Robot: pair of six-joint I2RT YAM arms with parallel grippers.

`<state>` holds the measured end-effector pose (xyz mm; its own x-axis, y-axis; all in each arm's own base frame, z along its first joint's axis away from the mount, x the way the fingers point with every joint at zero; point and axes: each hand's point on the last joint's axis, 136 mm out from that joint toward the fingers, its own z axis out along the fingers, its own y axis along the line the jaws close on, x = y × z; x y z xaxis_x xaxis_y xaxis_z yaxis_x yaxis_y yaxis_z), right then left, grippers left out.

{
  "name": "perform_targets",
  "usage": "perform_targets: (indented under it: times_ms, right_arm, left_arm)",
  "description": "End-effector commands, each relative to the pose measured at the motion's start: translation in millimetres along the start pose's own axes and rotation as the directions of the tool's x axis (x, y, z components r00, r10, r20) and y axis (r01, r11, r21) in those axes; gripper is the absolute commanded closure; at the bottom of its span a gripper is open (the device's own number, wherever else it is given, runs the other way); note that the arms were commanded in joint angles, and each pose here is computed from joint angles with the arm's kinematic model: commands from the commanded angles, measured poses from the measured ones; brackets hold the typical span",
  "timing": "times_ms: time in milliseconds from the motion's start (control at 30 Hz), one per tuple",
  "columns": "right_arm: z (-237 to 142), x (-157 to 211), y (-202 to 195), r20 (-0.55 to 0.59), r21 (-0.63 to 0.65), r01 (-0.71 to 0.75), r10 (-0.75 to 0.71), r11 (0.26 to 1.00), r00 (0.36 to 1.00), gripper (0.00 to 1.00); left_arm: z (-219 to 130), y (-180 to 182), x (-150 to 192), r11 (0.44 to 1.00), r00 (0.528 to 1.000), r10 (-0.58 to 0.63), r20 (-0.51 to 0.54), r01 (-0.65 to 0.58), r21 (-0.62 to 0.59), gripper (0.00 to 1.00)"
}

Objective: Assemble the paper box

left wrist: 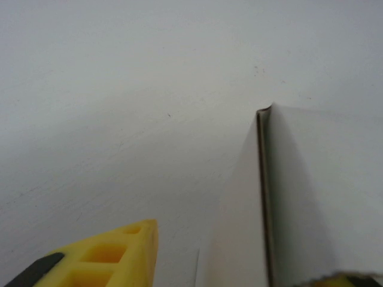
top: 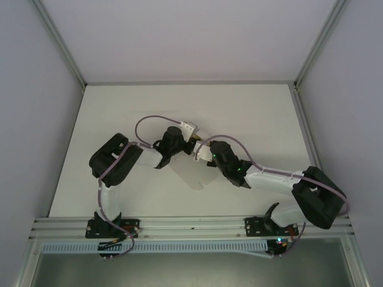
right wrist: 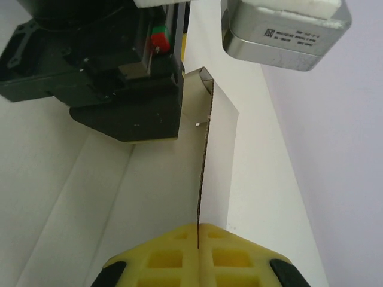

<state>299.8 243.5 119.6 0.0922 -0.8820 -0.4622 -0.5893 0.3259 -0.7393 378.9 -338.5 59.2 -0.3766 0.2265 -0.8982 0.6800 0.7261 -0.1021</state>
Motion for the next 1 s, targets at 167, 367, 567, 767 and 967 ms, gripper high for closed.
perform_targets:
  times_ms: [167,367,567,767,967]
  right_arm:
    - [4,17,35,-0.05,-0.169,-0.012,0.003,0.985,0.999,1.0]
    - [3,28,36,-0.139,-0.167,-0.083,0.06,0.982,0.988,1.0]
    - [-5,33,37,-0.167,-0.161,-0.119,0.092,0.98,0.982,1.0]
    - [-6,30,31,-0.149,-0.128,-0.129,0.11,0.983,0.983,1.0]
    - [-27,-9,-48,0.047,0.078,-0.373,0.37,0.925,0.928,0.78]
  left_arm:
    - [22,26,10,0.996,0.999,-0.033,-0.04,0.03,-0.082,1.0]
    - [8,95,8,0.836,0.961,-0.272,0.058,0.266,-0.481,1.0]
    - [-6,129,32,0.699,0.918,-0.392,0.058,0.338,-0.631,1.0]
    - [2,96,14,0.844,0.952,-0.298,0.073,0.299,-0.445,1.0]
    - [1,53,-12,0.963,0.99,-0.137,0.043,0.143,-0.227,1.0]
